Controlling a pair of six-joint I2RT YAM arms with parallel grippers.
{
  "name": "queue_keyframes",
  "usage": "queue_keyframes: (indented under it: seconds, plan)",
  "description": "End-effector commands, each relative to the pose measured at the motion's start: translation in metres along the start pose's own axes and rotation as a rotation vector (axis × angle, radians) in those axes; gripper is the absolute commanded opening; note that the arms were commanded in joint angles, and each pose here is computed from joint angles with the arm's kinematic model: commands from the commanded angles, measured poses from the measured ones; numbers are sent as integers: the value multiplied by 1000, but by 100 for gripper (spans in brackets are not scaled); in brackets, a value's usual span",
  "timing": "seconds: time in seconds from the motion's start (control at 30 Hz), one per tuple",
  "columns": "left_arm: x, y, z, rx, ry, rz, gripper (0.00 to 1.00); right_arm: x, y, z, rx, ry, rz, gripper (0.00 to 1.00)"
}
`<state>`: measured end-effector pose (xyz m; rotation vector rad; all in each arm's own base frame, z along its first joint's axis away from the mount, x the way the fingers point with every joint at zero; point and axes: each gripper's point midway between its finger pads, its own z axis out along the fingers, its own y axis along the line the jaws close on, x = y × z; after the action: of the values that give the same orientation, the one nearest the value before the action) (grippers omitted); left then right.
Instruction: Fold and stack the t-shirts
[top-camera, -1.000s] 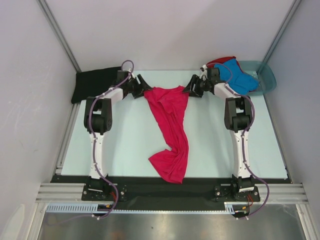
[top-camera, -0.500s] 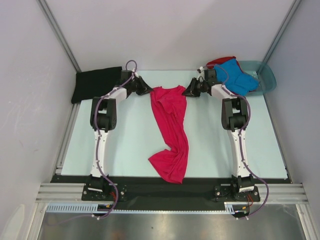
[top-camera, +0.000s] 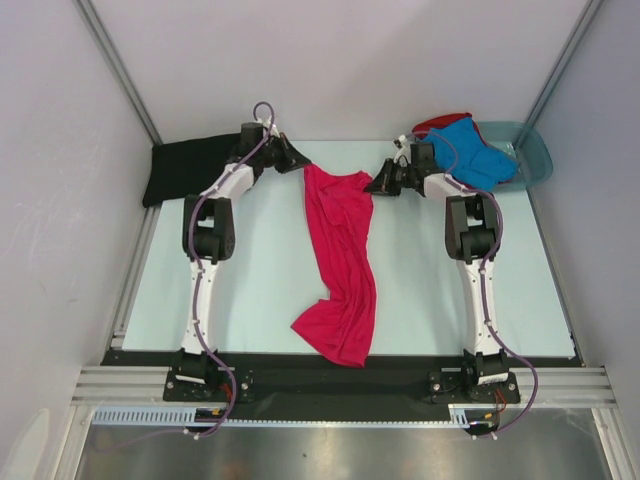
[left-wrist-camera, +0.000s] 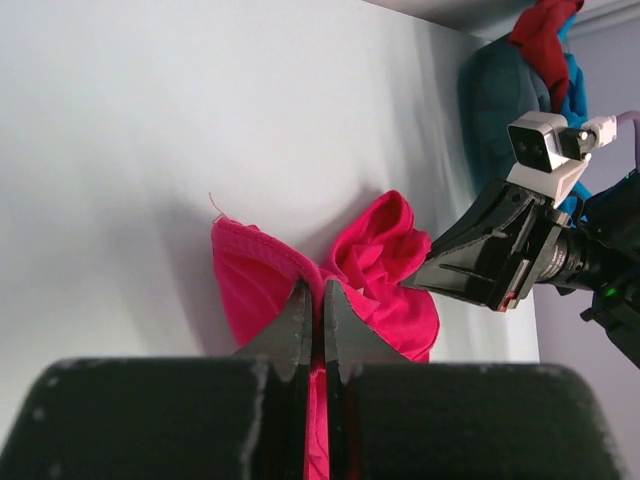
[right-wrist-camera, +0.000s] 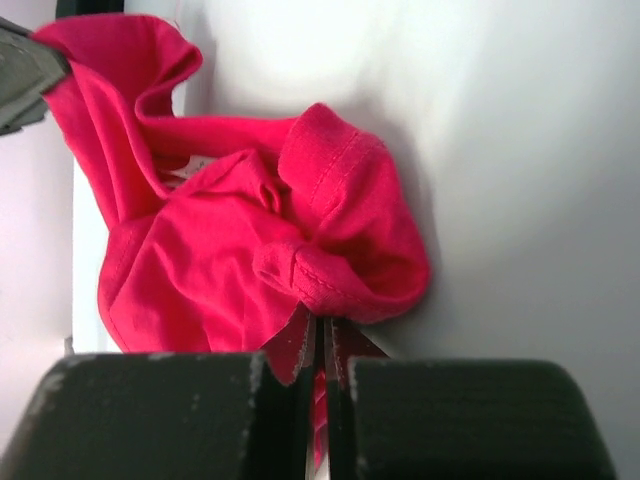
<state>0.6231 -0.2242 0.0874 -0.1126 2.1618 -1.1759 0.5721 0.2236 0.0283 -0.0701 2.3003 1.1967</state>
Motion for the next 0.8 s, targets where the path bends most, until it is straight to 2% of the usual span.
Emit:
queue_keyframes:
  seconds: [0.0, 0.2, 0.5, 0.57, 0.77]
  plan:
    - [-46, -70, -32, 101, -82, 154, 0, -38, 31, -26, -15, -103, -145, 0]
    - [-67, -75, -42, 120, -112, 182, 0, -74, 32, -48, 55, -201, -219, 0]
    - [-88, -91, -49, 202, -156, 258, 0, -105, 35, -50, 50, -249, -286, 0]
    - [-93, -86, -49, 191, -170, 246, 0, -117, 38, -53, 51, -260, -292, 0]
    - [-100, -56, -44, 194, -193, 179, 0, -119, 9, -40, 91, -253, -250, 0]
